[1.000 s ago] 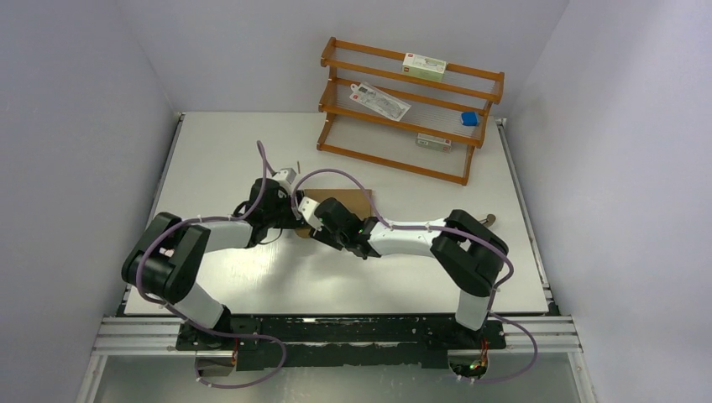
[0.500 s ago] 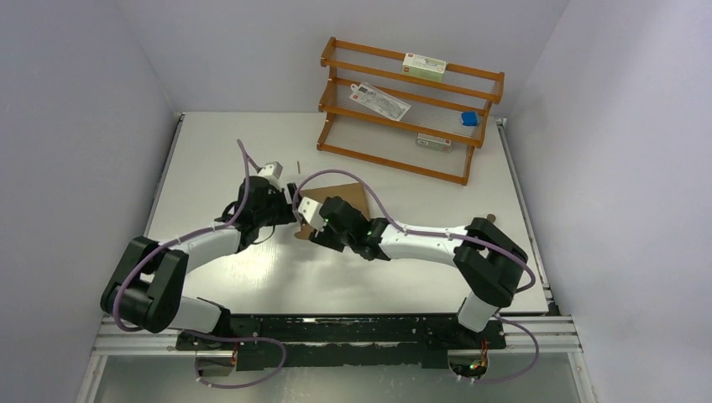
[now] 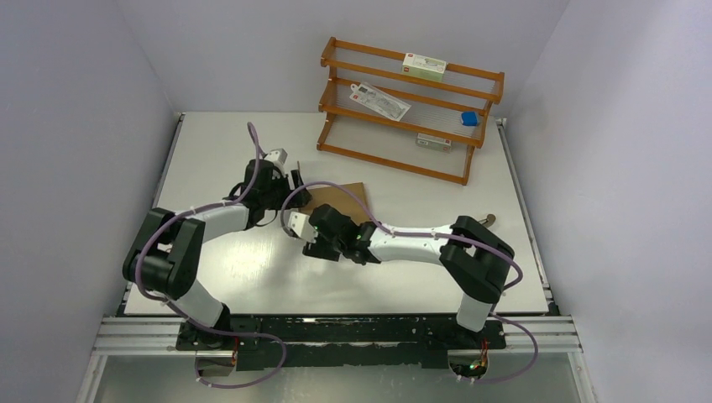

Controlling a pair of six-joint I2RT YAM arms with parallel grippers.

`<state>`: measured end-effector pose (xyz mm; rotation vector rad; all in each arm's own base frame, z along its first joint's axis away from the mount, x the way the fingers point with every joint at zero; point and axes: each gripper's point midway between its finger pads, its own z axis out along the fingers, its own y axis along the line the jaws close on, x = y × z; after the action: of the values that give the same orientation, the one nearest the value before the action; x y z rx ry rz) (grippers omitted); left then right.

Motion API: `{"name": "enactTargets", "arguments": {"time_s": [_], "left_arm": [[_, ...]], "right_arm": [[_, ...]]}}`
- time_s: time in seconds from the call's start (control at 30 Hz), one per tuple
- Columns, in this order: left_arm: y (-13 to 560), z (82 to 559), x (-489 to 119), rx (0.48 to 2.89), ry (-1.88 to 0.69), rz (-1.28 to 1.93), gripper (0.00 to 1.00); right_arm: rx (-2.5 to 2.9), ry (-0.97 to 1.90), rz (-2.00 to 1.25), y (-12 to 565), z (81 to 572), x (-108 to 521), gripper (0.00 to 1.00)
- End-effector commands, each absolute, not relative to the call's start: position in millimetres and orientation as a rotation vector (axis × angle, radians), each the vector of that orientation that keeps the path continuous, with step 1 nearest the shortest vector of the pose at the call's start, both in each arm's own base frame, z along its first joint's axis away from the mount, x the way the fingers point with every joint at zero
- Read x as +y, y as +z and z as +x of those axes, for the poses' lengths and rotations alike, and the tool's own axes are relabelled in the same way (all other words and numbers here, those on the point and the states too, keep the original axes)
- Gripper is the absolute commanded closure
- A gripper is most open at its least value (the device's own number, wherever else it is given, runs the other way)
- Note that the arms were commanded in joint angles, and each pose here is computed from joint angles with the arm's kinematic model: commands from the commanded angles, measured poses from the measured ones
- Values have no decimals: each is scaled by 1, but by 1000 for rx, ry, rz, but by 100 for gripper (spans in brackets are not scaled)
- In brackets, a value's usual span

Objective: Fold the paper box

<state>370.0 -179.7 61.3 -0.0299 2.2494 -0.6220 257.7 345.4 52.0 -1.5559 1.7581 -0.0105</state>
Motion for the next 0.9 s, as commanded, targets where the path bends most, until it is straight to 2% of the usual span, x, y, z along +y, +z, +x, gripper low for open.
{"name": "enactTargets", "arguments": {"time_s": [0.0, 0.23, 0.77, 0.87], "left_arm": [[62, 383, -177, 2244, -611, 42, 23], [53, 396, -180, 2271, -629, 99, 26], [23, 386, -203, 2383, -777, 228, 37], [17, 381, -204, 2404, -796, 249, 40]], "right_arm": [[1717, 202, -1581, 74, 253, 374, 25], [1696, 464, -1529, 88, 260, 388, 25], [1746, 329, -1426, 40, 302, 375, 30], [1746, 279, -1405, 36, 309, 373, 33]]}}
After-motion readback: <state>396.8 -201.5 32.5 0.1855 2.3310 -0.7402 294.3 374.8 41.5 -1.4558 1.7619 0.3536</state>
